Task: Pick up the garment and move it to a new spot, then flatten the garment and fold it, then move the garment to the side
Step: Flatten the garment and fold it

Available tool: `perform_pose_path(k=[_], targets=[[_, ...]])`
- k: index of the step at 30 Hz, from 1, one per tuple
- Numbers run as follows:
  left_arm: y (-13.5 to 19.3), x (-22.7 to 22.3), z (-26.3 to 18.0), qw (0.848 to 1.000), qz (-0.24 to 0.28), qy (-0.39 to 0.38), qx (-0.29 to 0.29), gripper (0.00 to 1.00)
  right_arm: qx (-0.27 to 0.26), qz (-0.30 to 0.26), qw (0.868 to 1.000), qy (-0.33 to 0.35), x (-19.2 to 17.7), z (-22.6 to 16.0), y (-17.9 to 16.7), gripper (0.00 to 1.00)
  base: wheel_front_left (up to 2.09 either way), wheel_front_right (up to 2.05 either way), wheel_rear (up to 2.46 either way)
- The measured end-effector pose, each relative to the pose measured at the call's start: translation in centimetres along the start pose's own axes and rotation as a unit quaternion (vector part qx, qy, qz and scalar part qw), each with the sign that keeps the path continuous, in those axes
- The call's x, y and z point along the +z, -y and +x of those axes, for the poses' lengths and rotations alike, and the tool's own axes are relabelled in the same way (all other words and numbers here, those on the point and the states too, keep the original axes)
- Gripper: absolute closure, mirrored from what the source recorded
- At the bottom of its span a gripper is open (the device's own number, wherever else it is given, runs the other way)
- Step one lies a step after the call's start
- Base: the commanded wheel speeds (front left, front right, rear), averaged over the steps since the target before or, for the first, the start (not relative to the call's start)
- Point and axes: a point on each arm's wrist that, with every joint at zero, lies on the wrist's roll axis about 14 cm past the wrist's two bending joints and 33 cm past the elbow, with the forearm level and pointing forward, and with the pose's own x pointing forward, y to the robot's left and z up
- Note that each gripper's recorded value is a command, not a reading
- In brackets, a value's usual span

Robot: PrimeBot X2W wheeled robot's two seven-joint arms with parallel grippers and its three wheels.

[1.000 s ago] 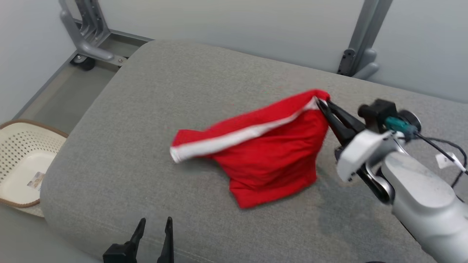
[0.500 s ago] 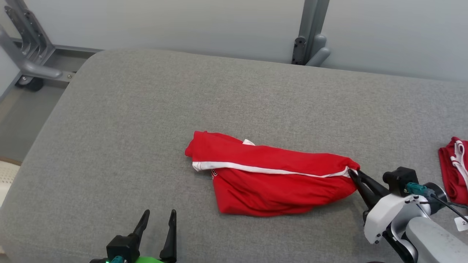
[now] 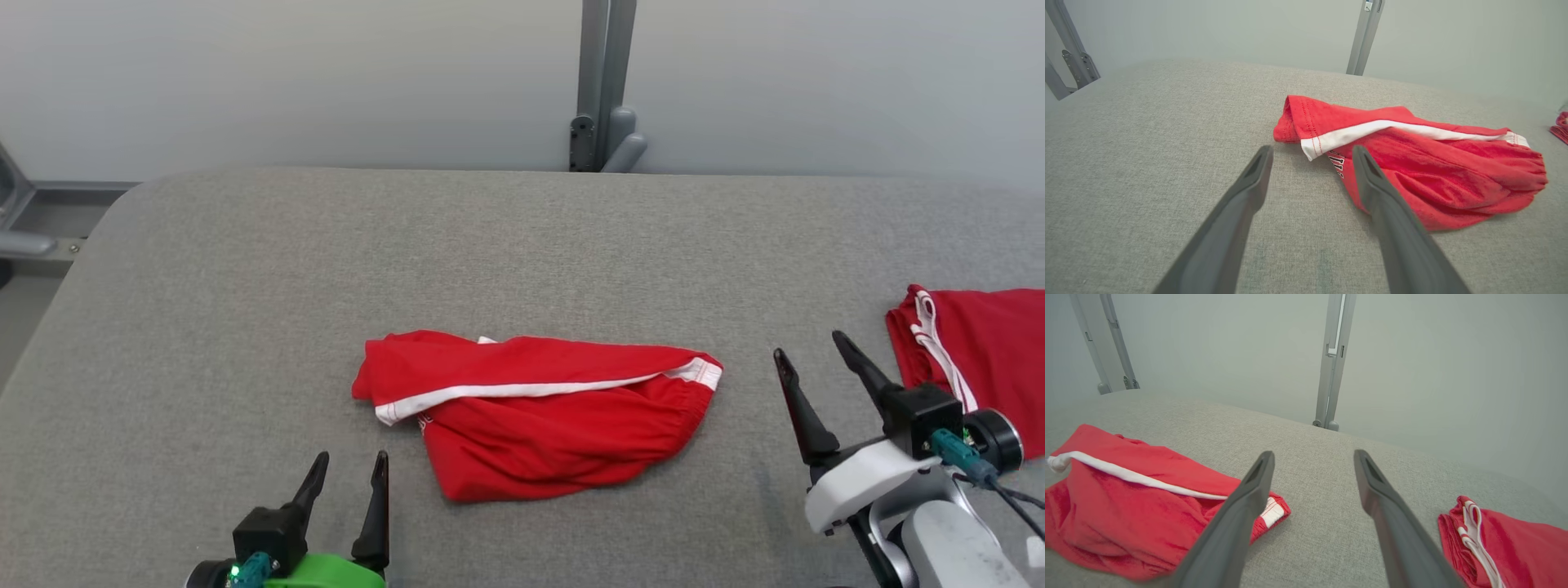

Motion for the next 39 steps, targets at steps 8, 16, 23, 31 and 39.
perform_pose_path(k=[8, 16, 23, 31, 39], targets=[[1.7, -0.3, 2.8, 0.999, -0.008, -0.015, -0.037, 0.00, -0.031, 0.018, 0.999, -0.009, -1.0, -2.7, 0.3, 0.00, 0.00, 0.00, 0.00], [1.2, -1.6, 5.5, 0.995, -0.088, -0.042, -0.019, 0.00, -0.063, 0.021, 0.997, -0.026, -2.1, -4.2, 2.2, 0.00, 0.00, 0.00, 0.00], [1.5, -3.3, 6.4, 0.991, -0.110, -0.069, -0.018, 0.00, -0.074, 0.027, 0.996, -0.039, -3.1, -4.3, 2.8, 0.00, 0.00, 0.00, 0.00], [1.4, -4.0, 7.1, 0.990, -0.115, -0.080, -0.013, 0.00, -0.074, 0.031, 0.996, -0.041, -3.4, -3.9, 2.8, 0.00, 0.00, 0.00, 0.00], [1.2, -4.5, 7.6, 0.988, -0.130, -0.086, -0.005, 0.00, -0.078, 0.036, 0.995, -0.049, -4.0, -4.0, 3.1, 0.00, 0.00, 0.00, 0.00]])
